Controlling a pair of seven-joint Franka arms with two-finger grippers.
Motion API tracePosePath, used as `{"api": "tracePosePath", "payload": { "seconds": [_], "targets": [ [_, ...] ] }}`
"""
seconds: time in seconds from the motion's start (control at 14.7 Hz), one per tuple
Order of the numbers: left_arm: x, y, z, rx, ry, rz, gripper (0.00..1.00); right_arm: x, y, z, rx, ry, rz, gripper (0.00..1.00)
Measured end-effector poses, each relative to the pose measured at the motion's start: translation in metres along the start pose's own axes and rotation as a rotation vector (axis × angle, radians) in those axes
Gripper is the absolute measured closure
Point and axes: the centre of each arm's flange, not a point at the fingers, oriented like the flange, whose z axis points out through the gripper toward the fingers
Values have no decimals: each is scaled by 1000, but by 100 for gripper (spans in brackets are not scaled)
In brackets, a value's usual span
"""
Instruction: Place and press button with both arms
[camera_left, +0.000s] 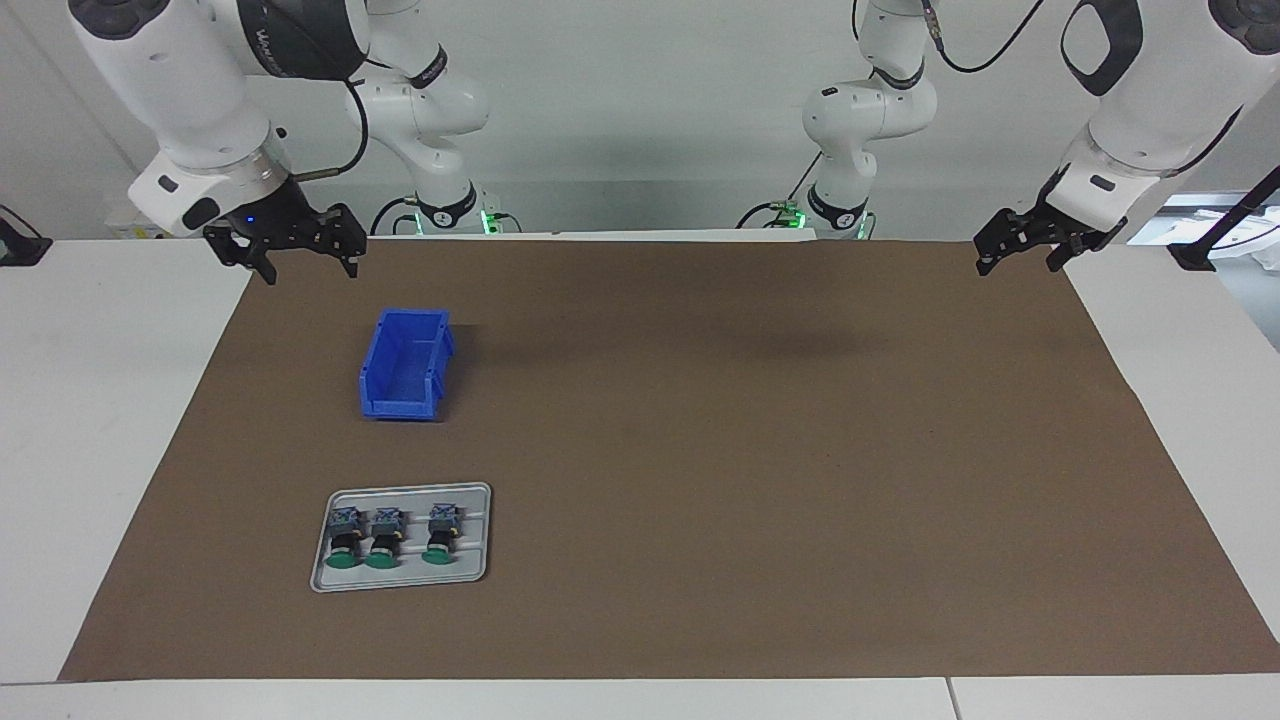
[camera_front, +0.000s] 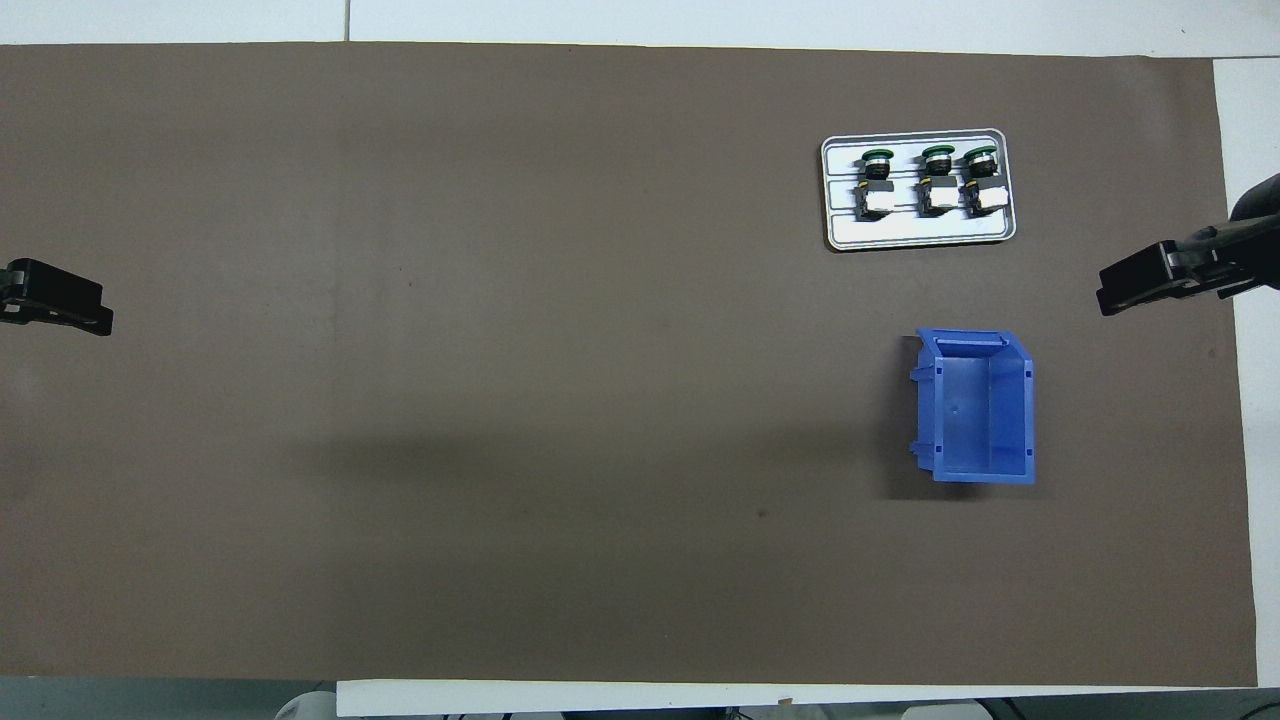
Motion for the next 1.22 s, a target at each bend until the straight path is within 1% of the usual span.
{"api": "tracePosePath", "payload": {
  "seconds": [0.61, 1.02, 1.22],
  "targets": [
    [0, 3, 0, 1, -4, 6, 0, 0, 0, 1, 1, -3, 0, 0],
    [-1, 1, 1, 0, -7, 1, 0, -5, 1, -5, 2, 10, 2, 0],
    [-1, 0, 1, 0, -8, 0, 0, 1, -9, -7, 7, 49, -15, 0]
  ]
}}
